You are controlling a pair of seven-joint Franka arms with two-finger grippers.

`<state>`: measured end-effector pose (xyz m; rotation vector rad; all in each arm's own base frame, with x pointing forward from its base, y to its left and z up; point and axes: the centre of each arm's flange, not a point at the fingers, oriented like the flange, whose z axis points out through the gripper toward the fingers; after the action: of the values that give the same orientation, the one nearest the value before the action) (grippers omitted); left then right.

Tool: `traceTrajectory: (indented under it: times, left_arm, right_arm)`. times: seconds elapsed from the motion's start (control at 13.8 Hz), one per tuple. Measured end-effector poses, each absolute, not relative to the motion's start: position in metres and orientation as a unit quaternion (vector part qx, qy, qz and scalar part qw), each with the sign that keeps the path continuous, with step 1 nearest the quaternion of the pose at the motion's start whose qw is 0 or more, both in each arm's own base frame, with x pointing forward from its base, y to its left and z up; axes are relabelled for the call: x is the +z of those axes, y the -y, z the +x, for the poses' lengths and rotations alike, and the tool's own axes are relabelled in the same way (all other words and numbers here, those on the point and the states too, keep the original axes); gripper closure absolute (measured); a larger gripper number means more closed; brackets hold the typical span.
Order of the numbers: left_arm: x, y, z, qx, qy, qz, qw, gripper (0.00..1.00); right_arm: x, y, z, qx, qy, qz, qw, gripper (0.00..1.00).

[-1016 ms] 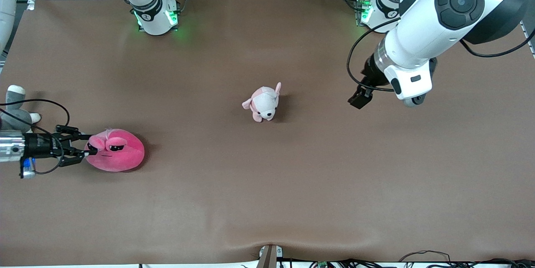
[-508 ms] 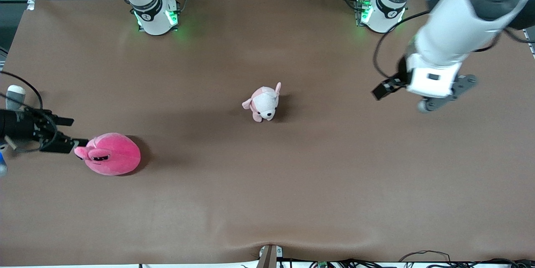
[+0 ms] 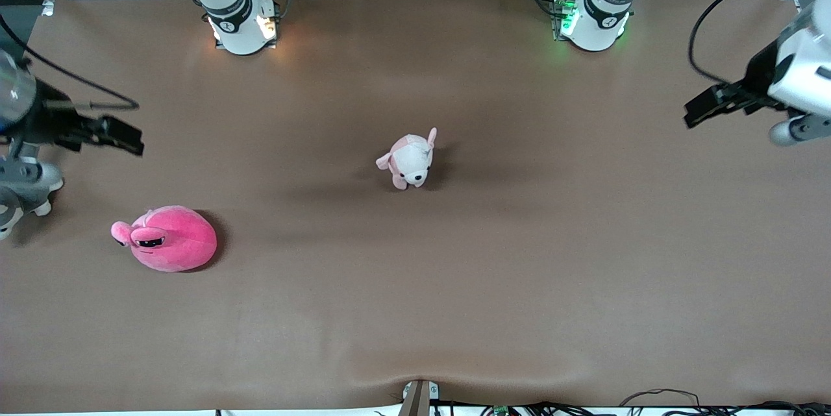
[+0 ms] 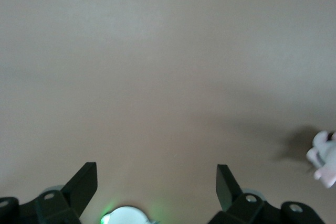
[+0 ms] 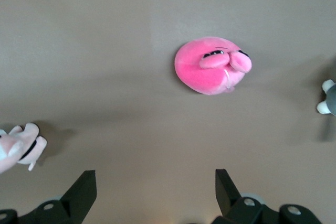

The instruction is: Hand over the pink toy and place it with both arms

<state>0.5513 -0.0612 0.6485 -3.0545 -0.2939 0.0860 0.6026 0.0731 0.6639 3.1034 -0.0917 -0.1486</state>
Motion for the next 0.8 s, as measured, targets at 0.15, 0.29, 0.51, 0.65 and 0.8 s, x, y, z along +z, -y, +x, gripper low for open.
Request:
traceTrajectory:
  times: [0.15, 0.29, 0.51, 0.65, 0.8]
  left_arm:
    - [0.651, 0.044, 0.549, 0.031, 0.084, -0.995, 0.036, 0.0]
    - [0.654, 0.037, 0.543, 0.029, 0.084, -0.995, 0.038, 0.0]
    - [0.653, 0.047, 0.513, 0.012, 0.074, -0.996, 0.046, 0.0]
    - [0.654, 0.055, 0.483, 0.009, 0.064, -0.997, 0.048, 0.0]
    - [0.659, 0.054, 0.462, 0.001, 0.062, -0.997, 0.046, 0.0]
  right_arm:
    - [0.661, -0.05, 0.594, -0.055, 0.039, 0.998, 0.007, 0.0]
    - [0.655, -0.032, 0.582, -0.052, 0.045, 0.998, -0.001, 0.0]
    - [0.644, -0.032, 0.553, -0.028, 0.047, 0.999, 0.002, 0.0]
    - [0.639, -0.036, 0.541, -0.021, 0.041, 0.999, 0.004, 0.0]
    - [0.635, -0.043, 0.538, -0.021, 0.028, 0.999, 0.004, 0.0]
